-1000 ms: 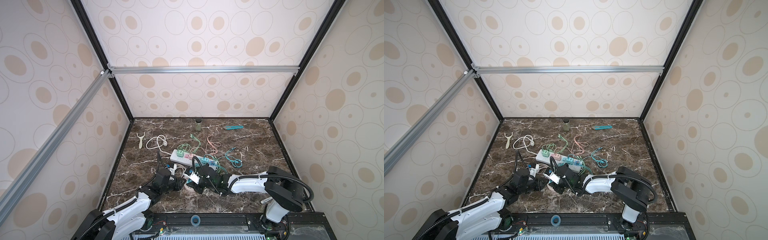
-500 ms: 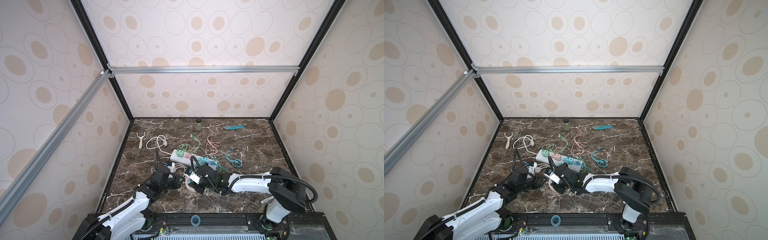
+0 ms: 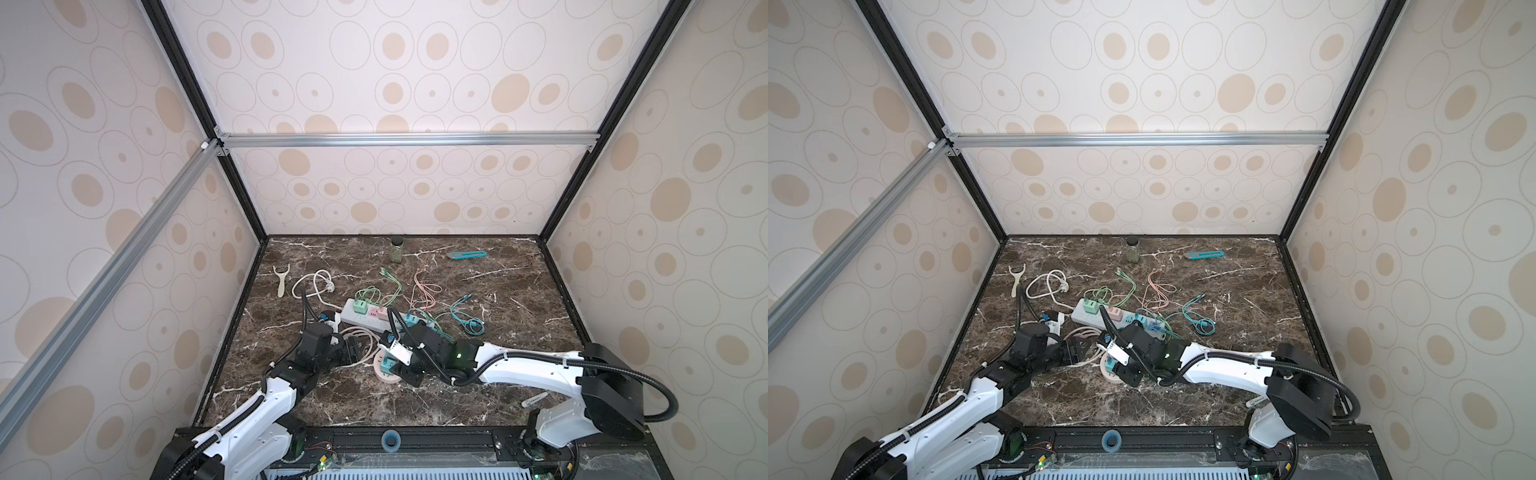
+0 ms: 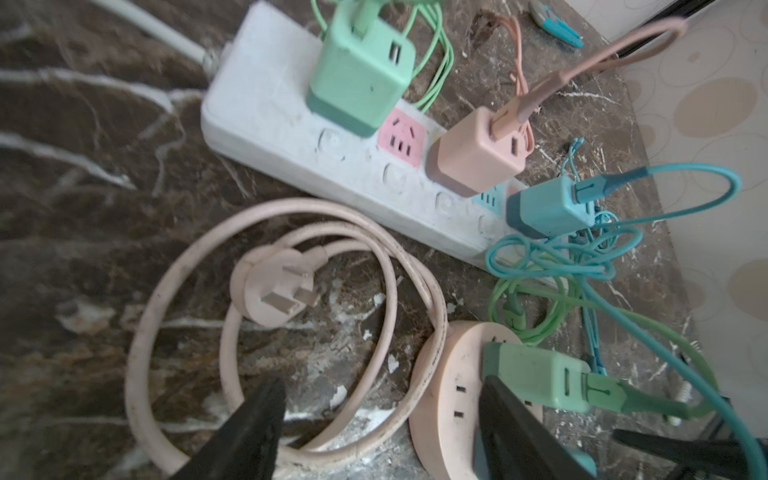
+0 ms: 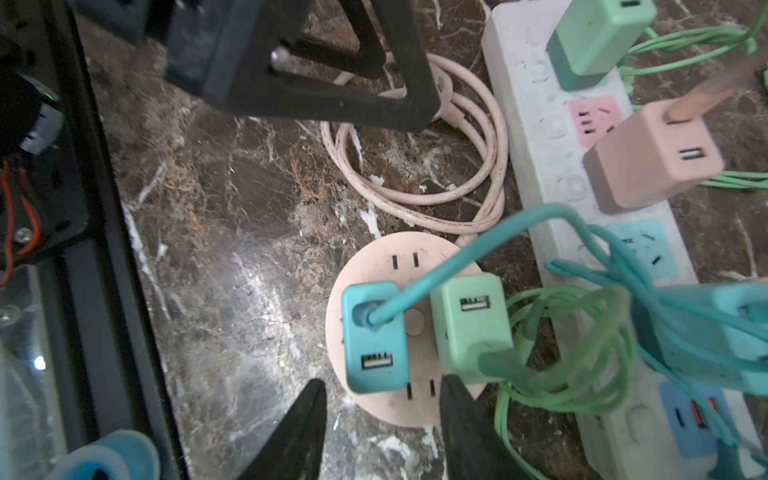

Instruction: Insert the plug

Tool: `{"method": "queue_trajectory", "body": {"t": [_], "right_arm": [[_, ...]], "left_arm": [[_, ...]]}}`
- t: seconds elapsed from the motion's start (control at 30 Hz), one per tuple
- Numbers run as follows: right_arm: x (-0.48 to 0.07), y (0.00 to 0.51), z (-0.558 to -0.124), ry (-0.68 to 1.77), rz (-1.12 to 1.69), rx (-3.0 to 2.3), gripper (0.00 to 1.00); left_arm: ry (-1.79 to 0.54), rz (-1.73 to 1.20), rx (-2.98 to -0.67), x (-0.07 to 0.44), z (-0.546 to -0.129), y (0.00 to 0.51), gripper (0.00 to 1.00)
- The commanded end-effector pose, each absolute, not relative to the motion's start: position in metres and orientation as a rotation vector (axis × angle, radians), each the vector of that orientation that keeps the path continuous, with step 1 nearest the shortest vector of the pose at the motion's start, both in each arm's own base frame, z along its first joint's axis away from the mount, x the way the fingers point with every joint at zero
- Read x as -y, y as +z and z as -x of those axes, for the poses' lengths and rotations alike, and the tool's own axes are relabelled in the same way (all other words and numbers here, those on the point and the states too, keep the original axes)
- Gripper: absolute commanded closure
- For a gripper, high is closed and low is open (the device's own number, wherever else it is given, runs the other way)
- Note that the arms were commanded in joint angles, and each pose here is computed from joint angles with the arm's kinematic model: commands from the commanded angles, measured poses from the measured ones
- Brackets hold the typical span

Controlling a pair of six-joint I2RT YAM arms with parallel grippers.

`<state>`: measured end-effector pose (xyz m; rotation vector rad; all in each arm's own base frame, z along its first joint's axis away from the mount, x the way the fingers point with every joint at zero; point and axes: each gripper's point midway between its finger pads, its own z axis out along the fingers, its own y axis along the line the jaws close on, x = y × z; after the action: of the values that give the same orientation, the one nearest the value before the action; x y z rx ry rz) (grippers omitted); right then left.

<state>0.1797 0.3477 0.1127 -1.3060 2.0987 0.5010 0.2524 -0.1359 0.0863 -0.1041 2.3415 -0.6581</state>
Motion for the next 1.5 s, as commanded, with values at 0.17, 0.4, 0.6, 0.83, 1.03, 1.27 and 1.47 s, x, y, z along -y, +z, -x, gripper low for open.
{"method": "queue_trajectory", "body": {"t": [0.17, 0.4, 0.6, 0.83, 1.03, 1.27, 1.47], "right_arm": [[-0.303, 0.16, -0.191, 0.353, 1.206, -2.039, 0.32], [-0.242, 0.188, -0.237, 0.189, 0.98, -2.04, 0.21], [-0.17, 0.206, -0.283, 0.083, 0.646, -2.02, 0.03], [-0.062, 0.202, -0.331, -0.114, 0.141, -1.982, 0.0], [-0.009, 0.158, -0.349, -0.225, -0.031, -1.977, 0.0], [0.014, 0.117, -0.36, -0.202, -0.111, -1.987, 0.0], [0.015, 0.113, -0.366, -0.193, -0.119, -1.969, 0.0]], "left_arm": [[-0.311, 0.145, -2.124, 0.088, -0.304, 0.142, 0.12], [-0.078, 0.196, -1.988, 0.048, -0.328, 0.164, 0.02], [0.122, 0.265, -1.864, 0.009, -0.338, 0.172, 0.01], [0.222, 0.377, -1.713, -0.033, -0.328, 0.17, 0.01], [0.258, 0.388, -1.606, -0.048, -0.318, 0.162, 0.01], [0.226, 0.326, -1.543, -0.045, -0.325, 0.159, 0.01], [0.261, 0.271, -1.586, -0.043, -0.342, 0.156, 0.01]]}}
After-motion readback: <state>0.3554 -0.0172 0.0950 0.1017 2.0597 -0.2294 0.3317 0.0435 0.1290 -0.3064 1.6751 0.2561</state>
